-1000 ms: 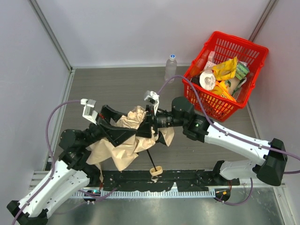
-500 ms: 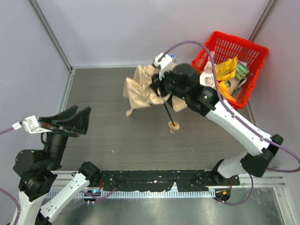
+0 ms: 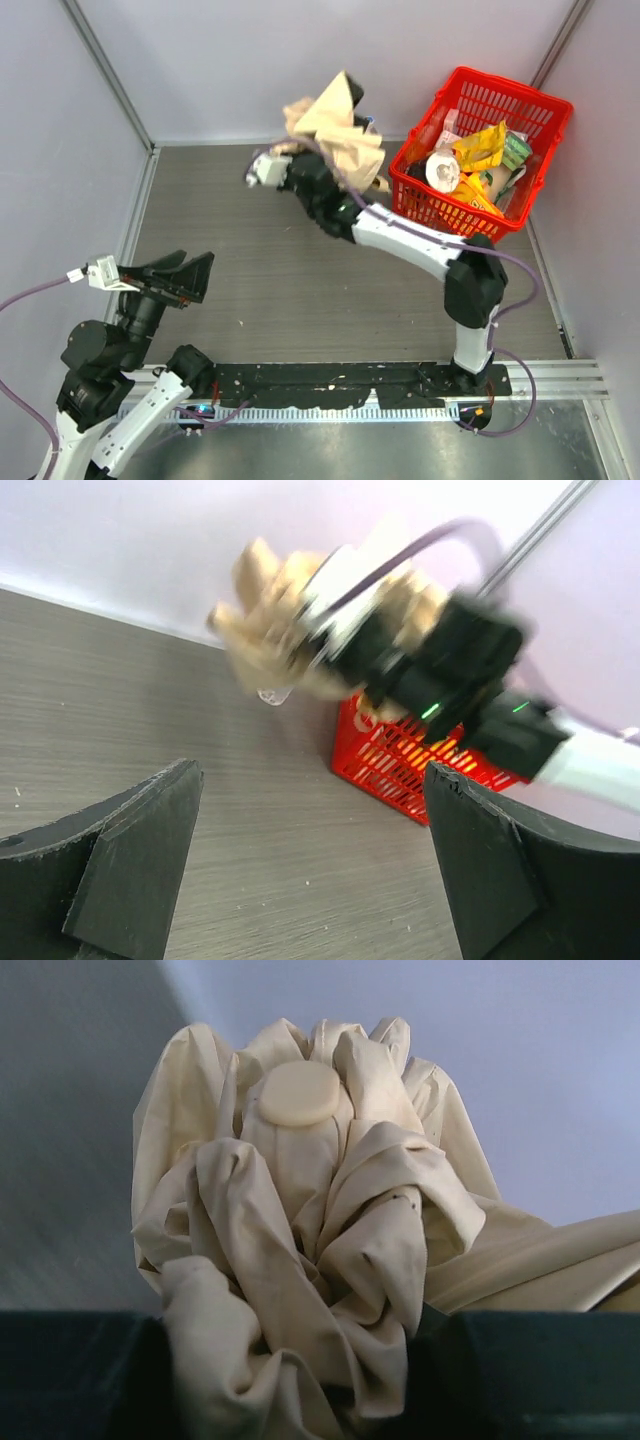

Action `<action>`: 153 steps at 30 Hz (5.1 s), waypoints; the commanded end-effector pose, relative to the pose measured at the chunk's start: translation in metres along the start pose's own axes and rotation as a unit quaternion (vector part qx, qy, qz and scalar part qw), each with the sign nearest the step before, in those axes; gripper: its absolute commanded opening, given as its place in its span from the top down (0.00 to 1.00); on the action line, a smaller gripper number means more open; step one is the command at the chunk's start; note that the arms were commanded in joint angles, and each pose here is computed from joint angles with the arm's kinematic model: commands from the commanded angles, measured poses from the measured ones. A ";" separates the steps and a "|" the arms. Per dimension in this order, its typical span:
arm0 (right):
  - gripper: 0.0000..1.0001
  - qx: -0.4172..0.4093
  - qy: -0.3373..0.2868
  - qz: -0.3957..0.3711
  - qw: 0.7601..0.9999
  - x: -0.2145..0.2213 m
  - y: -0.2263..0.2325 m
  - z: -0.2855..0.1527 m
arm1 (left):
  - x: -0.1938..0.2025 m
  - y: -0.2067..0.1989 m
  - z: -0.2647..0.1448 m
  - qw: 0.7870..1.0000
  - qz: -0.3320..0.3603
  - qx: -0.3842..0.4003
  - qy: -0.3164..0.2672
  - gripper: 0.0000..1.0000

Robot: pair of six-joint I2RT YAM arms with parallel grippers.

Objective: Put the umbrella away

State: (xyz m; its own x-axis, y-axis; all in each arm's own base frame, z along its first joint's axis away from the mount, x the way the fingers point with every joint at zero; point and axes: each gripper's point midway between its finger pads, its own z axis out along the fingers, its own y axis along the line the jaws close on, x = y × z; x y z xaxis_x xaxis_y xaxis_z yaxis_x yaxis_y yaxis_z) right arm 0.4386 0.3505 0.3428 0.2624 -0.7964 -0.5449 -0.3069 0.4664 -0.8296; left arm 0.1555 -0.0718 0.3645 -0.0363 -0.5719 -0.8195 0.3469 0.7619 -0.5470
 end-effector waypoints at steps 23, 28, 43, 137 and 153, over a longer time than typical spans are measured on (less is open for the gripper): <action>0.99 -0.492 0.207 -0.019 0.846 0.167 0.361 -0.206 | 0.120 0.096 0.003 0.938 -0.081 -0.292 0.169 0.23; 0.99 -0.573 0.233 0.048 0.784 0.170 0.378 -0.233 | 0.176 0.108 0.003 0.890 -0.147 -0.363 0.232 0.24; 0.99 -0.681 0.267 0.195 0.653 0.157 0.378 -0.234 | 0.248 0.082 0.048 0.930 -0.309 -0.117 0.163 0.15; 0.37 -0.620 0.180 0.359 0.674 0.104 0.340 -0.176 | 0.365 0.113 0.064 0.859 -0.325 -0.290 0.268 1.00; 0.19 -0.435 0.124 0.408 0.793 0.049 0.196 -0.172 | 0.364 0.120 0.044 0.844 -0.316 -0.326 0.287 1.00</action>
State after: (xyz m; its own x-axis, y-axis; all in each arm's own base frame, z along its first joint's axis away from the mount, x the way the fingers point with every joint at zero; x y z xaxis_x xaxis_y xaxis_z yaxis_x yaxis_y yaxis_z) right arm 0.2265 0.3435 0.1211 -0.5100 -0.5427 -0.6674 -0.8476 0.4494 0.2823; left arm 0.2432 -0.2385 0.0621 -0.5486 -0.8337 -0.0633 -0.3796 0.3158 -0.8695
